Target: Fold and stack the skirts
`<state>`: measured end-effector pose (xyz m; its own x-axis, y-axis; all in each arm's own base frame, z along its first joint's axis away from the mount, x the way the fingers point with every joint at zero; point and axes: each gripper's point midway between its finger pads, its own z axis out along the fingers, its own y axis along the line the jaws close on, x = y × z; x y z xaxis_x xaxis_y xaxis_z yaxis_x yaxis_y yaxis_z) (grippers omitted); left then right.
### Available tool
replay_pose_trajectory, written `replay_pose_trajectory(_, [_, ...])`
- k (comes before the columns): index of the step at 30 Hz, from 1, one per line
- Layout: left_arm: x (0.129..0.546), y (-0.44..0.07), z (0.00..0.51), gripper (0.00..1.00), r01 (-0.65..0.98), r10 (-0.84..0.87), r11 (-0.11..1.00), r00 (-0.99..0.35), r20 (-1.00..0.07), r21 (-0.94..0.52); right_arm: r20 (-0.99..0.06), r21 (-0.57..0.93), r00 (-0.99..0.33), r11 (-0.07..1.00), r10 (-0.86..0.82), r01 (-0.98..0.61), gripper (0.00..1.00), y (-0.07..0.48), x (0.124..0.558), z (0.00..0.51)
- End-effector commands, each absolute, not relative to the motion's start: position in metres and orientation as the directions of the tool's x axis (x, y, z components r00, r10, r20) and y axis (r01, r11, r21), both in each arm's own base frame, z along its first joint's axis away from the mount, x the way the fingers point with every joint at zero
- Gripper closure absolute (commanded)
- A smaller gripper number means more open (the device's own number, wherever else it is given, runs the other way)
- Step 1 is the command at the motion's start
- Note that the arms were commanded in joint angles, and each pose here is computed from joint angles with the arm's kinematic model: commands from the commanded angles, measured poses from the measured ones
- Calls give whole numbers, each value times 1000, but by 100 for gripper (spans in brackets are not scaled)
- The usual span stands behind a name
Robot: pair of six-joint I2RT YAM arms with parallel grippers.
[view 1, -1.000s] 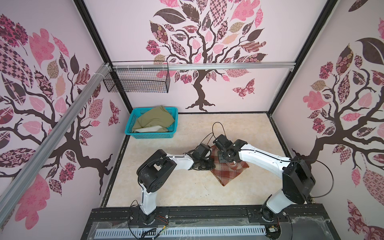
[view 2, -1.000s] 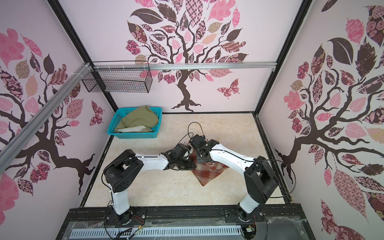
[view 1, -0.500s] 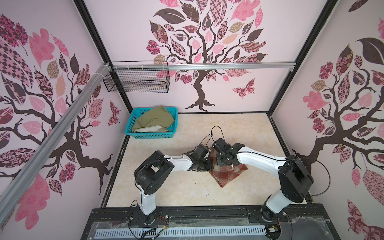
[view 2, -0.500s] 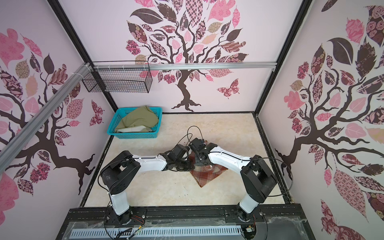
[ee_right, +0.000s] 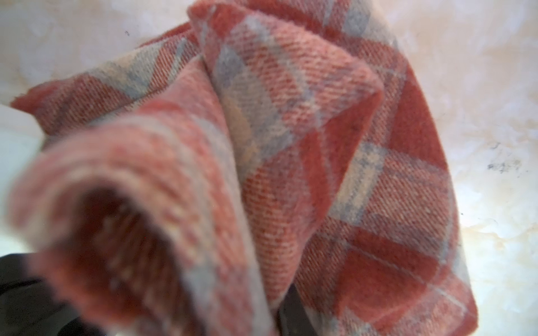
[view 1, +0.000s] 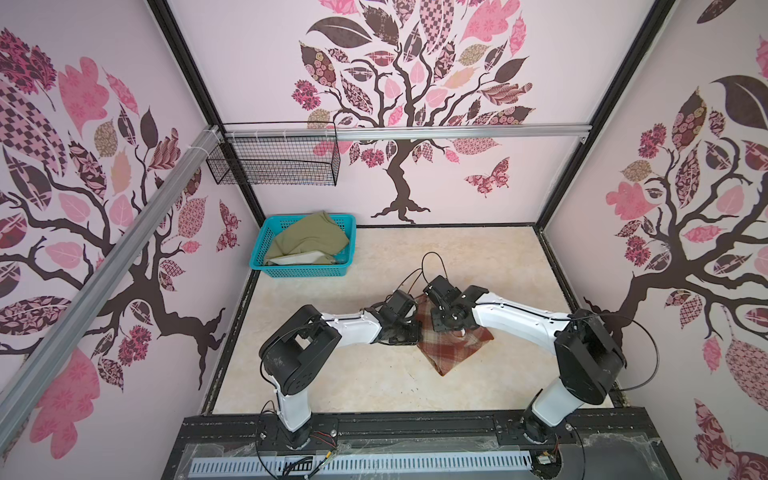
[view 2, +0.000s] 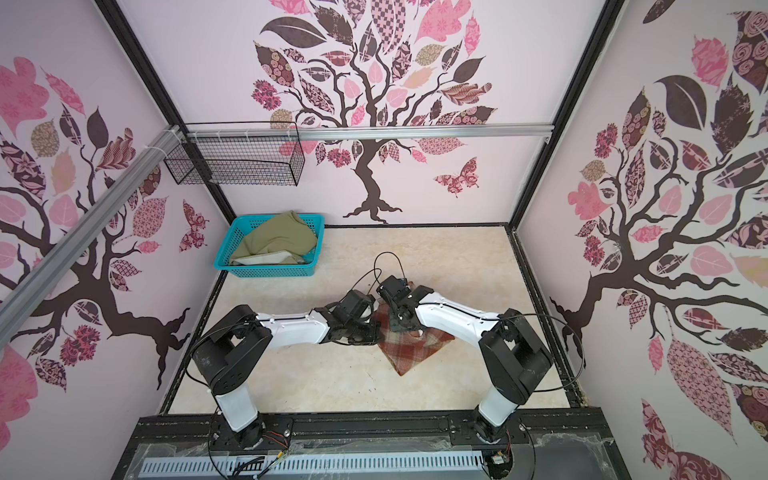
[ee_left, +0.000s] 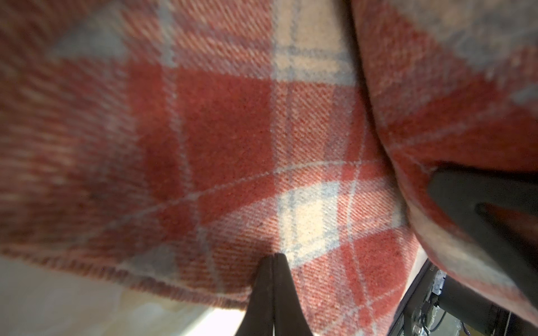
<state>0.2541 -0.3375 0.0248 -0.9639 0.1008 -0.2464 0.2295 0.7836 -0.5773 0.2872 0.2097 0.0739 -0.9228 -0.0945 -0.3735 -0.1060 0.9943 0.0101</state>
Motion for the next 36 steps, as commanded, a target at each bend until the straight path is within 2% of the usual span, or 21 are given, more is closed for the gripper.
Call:
replay_pose_trajectory(1, [238, -326, -5, 100, 209, 127, 821, -974, -186, -532, -394, -4, -914, 994, -100, -107, 100, 216, 291, 89])
replay_pose_trajectory(12, [231, -330, -15, 100, 202, 127, 822, -976, -175, -532, -443, 38, -893, 993, -81, -109, 100, 220, 290, 132])
replay_pose_trajectory(22, [232, -326, -20, 100, 184, 110, 832, -979, -170, -523, -395, 177, -918, 979, -27, -105, 100, 243, 279, 107])
replay_pose_trajectory(36, [234, -323, -19, 100, 175, 92, 837, -979, -182, -519, -373, 237, -925, 971, 65, -28, 100, 244, 274, 73])
